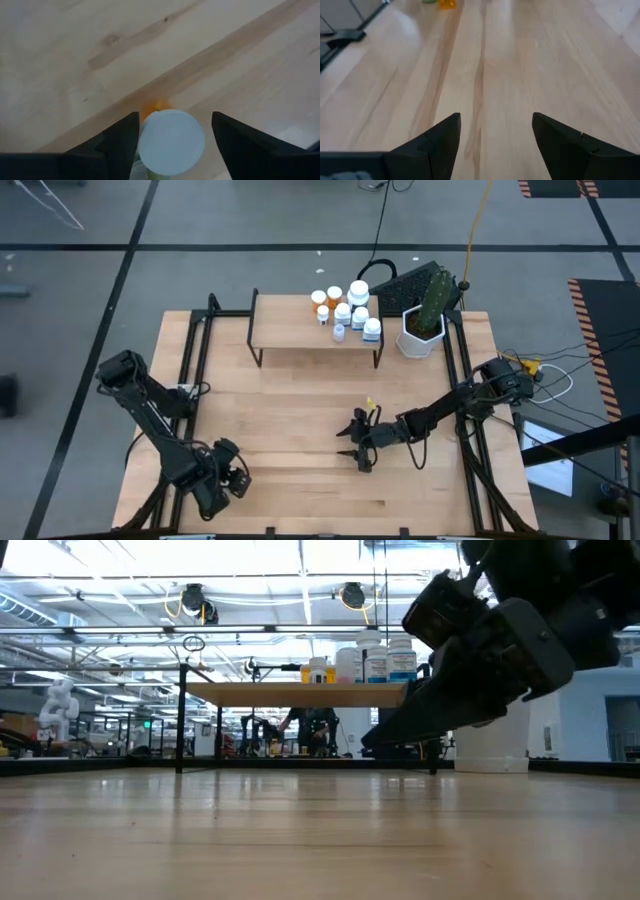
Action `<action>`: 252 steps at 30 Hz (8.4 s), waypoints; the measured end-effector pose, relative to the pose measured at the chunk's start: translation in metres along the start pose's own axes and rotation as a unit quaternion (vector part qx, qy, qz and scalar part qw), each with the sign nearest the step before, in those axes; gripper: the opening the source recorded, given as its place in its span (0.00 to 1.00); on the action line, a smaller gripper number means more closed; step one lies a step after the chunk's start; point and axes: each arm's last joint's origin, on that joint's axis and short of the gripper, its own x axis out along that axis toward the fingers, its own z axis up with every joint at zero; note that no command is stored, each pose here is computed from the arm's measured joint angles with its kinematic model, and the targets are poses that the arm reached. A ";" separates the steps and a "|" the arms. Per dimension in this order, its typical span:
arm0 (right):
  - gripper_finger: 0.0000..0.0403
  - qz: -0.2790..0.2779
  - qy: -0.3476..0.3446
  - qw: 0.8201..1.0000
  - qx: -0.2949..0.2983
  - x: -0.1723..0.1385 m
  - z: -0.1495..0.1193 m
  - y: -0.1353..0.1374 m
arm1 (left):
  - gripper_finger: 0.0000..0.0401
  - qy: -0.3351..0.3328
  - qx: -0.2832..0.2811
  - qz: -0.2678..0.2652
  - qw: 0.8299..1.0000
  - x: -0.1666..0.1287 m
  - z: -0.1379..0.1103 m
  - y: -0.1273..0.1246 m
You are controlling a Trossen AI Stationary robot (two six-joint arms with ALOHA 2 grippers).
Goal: Pick and place medicine bottles onto shelf by color
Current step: Put the orange pill bottle on the shelf, then put the green pill bottle on the shelf
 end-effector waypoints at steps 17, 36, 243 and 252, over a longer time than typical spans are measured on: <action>0.60 0.026 -0.020 0.999 -0.002 0.004 0.011 -0.023 | 0.70 0.039 -0.046 0.036 0.998 0.009 -0.006 0.000; 0.60 0.022 -0.026 0.999 0.001 0.004 0.012 -0.023 | 0.50 0.042 -0.031 0.060 0.997 0.027 0.006 -0.009; 0.60 0.016 0.035 0.999 -0.020 0.003 -0.003 -0.014 | 0.52 -0.167 0.393 0.077 0.901 -0.112 0.403 0.041; 0.60 0.007 0.035 0.999 -0.014 0.004 -0.002 -0.020 | 0.55 -0.197 0.370 0.054 0.906 -0.106 0.439 0.073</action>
